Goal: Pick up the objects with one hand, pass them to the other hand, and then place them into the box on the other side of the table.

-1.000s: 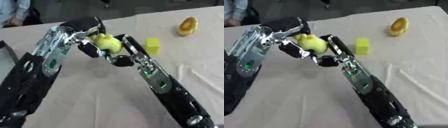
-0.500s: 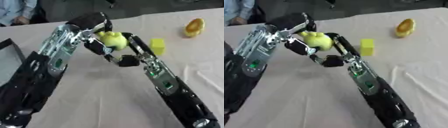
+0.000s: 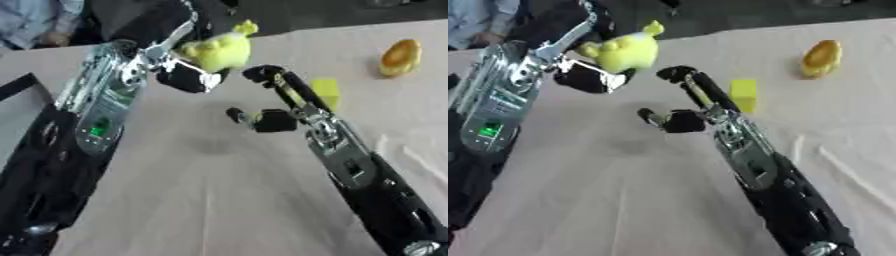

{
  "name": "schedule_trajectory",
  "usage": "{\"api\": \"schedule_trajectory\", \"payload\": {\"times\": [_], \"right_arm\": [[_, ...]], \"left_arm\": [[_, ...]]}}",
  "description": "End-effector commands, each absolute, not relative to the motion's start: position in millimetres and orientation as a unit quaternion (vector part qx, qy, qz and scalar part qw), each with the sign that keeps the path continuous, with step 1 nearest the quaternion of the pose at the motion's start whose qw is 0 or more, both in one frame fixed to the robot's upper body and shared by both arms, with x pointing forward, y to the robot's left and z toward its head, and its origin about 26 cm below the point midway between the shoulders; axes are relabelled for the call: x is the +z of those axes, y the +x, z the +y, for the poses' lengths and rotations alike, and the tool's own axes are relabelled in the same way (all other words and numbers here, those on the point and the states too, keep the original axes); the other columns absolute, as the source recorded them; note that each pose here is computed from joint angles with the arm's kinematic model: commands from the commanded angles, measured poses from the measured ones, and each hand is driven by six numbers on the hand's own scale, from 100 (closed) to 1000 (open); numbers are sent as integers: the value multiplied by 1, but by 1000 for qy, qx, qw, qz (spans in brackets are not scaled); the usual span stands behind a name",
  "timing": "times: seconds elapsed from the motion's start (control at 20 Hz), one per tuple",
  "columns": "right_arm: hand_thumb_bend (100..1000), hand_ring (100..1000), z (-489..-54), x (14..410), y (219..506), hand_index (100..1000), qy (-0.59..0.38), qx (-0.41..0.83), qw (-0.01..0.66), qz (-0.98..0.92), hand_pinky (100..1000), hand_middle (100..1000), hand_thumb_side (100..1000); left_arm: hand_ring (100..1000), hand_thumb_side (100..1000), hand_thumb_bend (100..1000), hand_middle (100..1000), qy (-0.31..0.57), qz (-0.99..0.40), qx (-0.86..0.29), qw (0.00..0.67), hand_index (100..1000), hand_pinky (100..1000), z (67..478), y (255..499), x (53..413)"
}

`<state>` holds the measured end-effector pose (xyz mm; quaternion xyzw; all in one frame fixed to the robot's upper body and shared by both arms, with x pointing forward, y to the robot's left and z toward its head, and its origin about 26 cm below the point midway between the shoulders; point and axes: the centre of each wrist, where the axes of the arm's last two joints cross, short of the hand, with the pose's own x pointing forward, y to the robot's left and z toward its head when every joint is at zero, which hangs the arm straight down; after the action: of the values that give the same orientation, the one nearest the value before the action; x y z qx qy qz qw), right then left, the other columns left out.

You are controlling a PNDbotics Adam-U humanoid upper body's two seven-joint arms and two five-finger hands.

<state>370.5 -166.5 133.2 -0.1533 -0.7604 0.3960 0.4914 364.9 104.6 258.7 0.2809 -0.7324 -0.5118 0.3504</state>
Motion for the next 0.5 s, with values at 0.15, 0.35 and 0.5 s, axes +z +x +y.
{"api": "schedule_trajectory", "payload": {"times": [0.15,0.35,0.5], "right_arm": [[496,847,-182,148,369,827,-171,392,483,-764,849,792,352],[487,846,-193,153,366,823,-178,386,486,-763,849,789,352],[459,846,-199,160,364,822,-179,376,484,-770,850,787,363]], "left_arm": [[627,237,299,554,288,-777,-410,381,444,732,141,358,286],[625,243,298,555,298,-776,-367,417,444,732,176,358,294],[626,244,298,557,317,-764,-345,444,445,733,203,361,296]]}}
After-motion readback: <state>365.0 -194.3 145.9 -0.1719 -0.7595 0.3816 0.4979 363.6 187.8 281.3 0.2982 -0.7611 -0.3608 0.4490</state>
